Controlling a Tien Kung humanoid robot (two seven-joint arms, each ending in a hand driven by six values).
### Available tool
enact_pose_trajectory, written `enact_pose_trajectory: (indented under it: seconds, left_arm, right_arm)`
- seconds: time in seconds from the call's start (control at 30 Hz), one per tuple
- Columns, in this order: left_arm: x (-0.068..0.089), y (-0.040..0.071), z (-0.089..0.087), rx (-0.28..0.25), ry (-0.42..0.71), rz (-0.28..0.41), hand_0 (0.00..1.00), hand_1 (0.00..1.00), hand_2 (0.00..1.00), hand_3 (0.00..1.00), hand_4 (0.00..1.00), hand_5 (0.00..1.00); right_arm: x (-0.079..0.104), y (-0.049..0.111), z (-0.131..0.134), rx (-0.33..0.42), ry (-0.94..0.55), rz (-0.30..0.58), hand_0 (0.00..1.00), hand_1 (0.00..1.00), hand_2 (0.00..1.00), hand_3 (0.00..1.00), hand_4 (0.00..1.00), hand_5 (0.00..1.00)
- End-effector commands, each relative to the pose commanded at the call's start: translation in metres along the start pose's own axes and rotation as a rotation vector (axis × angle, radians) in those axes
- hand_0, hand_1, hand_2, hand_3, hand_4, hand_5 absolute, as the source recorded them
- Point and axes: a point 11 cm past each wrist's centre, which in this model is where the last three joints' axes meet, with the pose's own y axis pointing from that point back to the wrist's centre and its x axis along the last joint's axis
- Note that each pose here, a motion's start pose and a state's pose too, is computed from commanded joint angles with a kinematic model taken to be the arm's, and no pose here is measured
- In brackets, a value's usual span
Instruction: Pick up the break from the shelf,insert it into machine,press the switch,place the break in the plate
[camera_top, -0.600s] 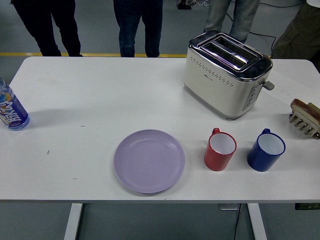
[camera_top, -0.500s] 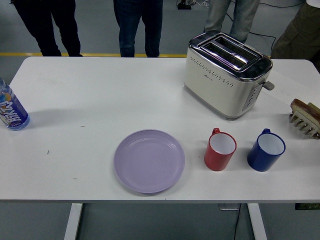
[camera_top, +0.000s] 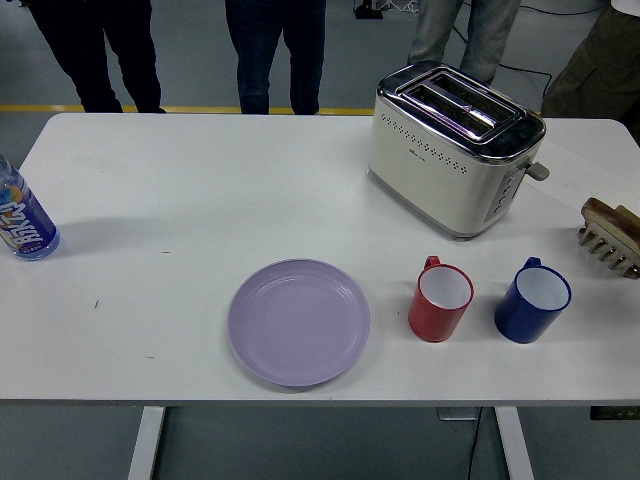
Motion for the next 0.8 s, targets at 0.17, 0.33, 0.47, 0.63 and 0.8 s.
enact_pose_trajectory:
  seconds: [0.17,0.33,0.47,0.63,0.8]
  left_arm:
    - [0.000,0.000,0.001,-0.001,-0.002,0.001,0.442,0.556,0.706,0.815,0.695,0.998]
    - [0.000,0.000,0.001,0.000,-0.004,0.002,0.441,0.556,0.705,0.814,0.693,0.998]
    - [0.000,0.000,0.001,-0.001,-0.004,0.003,0.439,0.554,0.705,0.813,0.691,0.998]
    - [0.000,0.001,0.002,-0.002,-0.005,0.003,0.439,0.554,0.705,0.813,0.691,0.998]
    - [0.000,0.001,0.002,-0.002,-0.006,0.003,0.440,0.554,0.704,0.812,0.691,0.998]
  right_arm:
    - [-0.010,0.000,-0.003,-0.004,0.021,-0.039,0.946,0.861,0.872,0.902,0.807,0.138]
    - [-0.020,-0.001,-0.007,0.000,0.029,-0.071,0.944,0.868,0.874,0.907,0.819,0.165]
    - [-0.024,-0.001,-0.010,0.003,0.025,-0.082,0.946,0.870,0.878,0.911,0.826,0.179]
    - [-0.030,-0.002,-0.012,-0.002,0.036,-0.103,0.946,0.870,0.878,0.911,0.826,0.179]
    - [-0.038,-0.004,-0.009,-0.023,0.067,-0.128,0.947,0.873,0.878,0.913,0.828,0.187]
